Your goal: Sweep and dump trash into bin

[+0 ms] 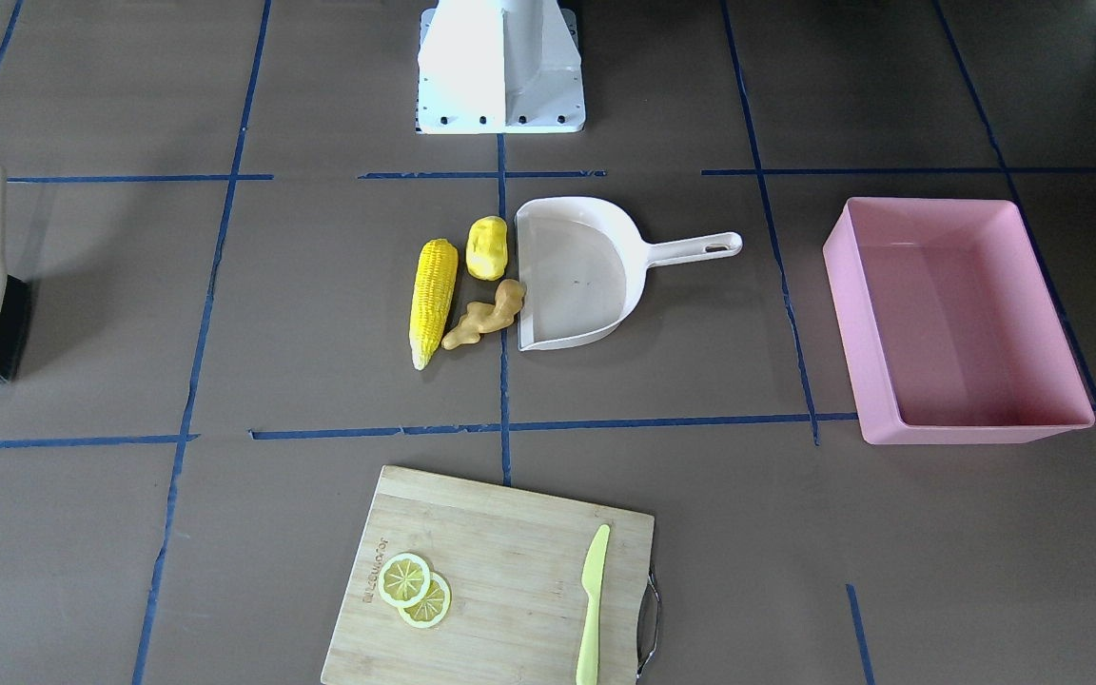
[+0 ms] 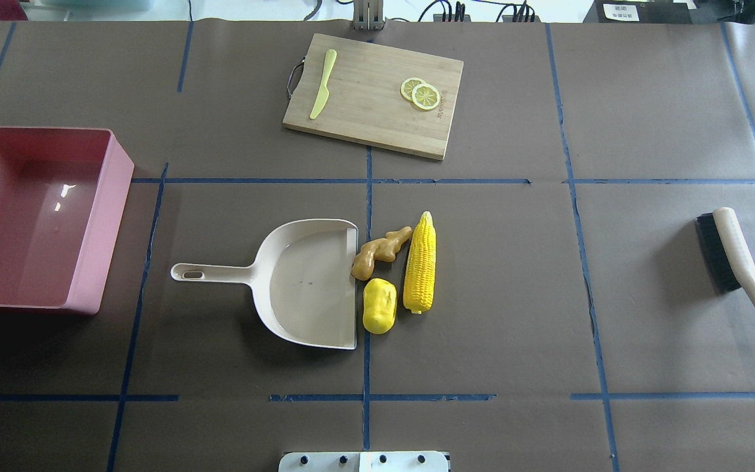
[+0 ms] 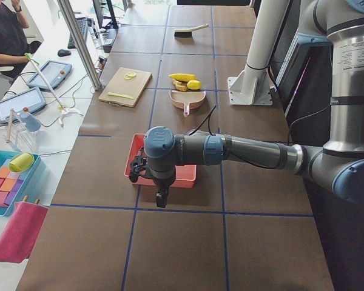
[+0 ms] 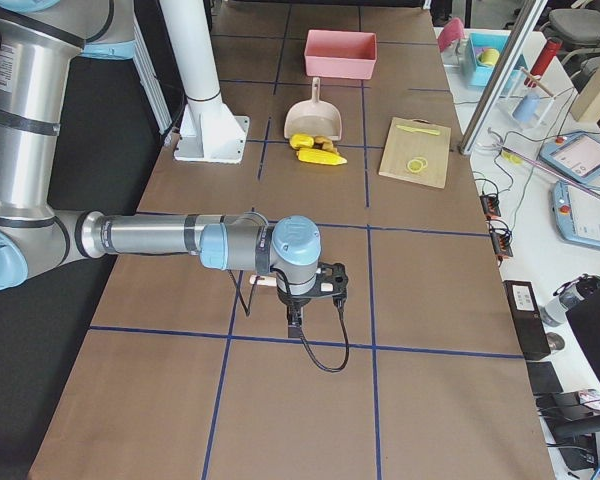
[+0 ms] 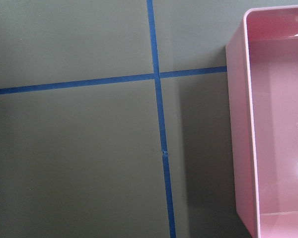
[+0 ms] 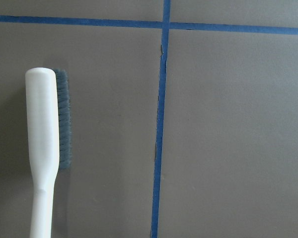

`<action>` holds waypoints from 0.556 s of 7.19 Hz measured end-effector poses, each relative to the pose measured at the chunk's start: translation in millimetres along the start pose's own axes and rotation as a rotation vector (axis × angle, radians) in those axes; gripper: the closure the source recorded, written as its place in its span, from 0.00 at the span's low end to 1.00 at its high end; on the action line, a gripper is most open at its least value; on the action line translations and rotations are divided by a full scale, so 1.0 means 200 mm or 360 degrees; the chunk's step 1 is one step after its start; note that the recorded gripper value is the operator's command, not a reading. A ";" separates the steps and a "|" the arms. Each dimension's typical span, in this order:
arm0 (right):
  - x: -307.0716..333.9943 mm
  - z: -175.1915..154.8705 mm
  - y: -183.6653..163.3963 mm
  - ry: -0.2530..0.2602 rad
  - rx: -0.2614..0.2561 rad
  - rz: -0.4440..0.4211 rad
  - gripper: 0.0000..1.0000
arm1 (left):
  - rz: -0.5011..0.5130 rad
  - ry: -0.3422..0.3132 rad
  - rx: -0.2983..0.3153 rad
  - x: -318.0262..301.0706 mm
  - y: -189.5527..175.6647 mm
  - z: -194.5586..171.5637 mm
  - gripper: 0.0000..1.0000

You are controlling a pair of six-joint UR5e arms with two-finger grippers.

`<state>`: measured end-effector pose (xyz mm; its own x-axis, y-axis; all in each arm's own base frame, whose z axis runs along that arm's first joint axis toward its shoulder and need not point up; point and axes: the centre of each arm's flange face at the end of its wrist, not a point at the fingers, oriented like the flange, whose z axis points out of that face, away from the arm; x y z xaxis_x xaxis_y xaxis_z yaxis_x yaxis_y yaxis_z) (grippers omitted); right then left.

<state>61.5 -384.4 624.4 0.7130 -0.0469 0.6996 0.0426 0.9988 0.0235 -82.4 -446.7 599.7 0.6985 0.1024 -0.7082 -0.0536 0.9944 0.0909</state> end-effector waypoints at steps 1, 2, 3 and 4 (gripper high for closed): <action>0.00 0.01 0.00 -0.0003 -0.0005 0.0002 0.00 | 0.0003 0.0001 0.0002 0.00 0.00 0.00 0.00; 0.00 0.01 0.01 -0.0006 -0.0009 0.0004 0.00 | 0.0002 0.0002 0.0002 0.00 0.01 0.00 0.00; 0.00 0.01 0.01 -0.0007 -0.0011 0.0009 0.00 | 0.0001 0.0002 0.0002 -0.01 0.02 0.01 0.00; 0.00 0.01 0.00 -0.0007 -0.0010 0.0008 0.00 | 0.0003 0.0001 0.0004 0.00 0.02 0.00 0.00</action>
<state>59.2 -383.7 625.6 0.7099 -0.0417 0.7030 0.0434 0.9989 0.0153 -82.6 -441.9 601.3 0.6978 0.1045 -0.7087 -0.0534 0.9941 0.0940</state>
